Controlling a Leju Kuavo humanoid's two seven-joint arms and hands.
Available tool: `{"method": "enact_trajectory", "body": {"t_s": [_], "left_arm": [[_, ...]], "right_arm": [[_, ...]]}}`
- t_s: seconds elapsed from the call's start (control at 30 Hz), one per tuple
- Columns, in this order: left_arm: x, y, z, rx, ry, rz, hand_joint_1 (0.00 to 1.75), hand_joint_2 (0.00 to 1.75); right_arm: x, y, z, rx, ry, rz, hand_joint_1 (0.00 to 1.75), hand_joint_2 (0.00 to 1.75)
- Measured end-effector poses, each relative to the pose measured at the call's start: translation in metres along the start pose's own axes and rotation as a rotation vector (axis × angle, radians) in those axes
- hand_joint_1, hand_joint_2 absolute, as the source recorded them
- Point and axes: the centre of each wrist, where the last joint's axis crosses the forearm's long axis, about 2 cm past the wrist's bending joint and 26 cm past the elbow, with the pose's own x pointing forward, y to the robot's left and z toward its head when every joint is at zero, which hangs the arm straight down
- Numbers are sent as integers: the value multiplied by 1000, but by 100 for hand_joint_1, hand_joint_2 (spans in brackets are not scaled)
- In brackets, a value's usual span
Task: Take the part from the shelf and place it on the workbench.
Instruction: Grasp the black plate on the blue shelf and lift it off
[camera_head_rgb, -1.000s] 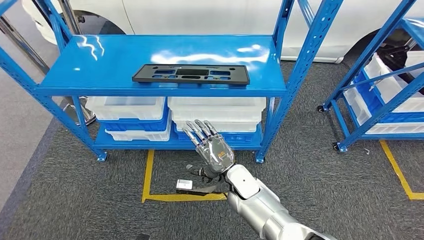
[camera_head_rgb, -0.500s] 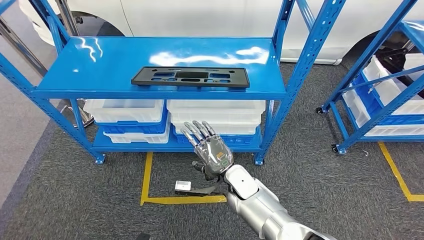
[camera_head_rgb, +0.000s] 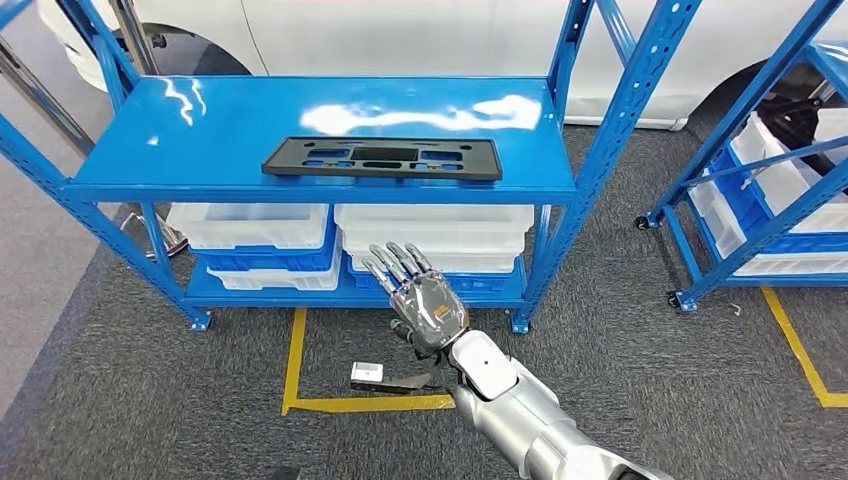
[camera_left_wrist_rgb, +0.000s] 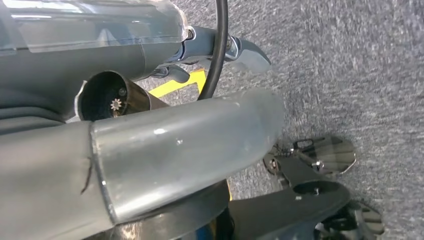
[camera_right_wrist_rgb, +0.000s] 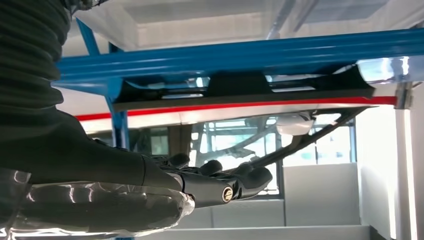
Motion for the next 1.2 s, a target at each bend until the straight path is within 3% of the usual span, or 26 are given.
{"method": "enact_trajectory", "body": {"t_s": [1.2], "left_arm": [[-1, -1, 0, -9, -7, -2, 0, 0]], "right_arm": [[-2, -4, -6, -10, 17, 4, 0, 175]]}}
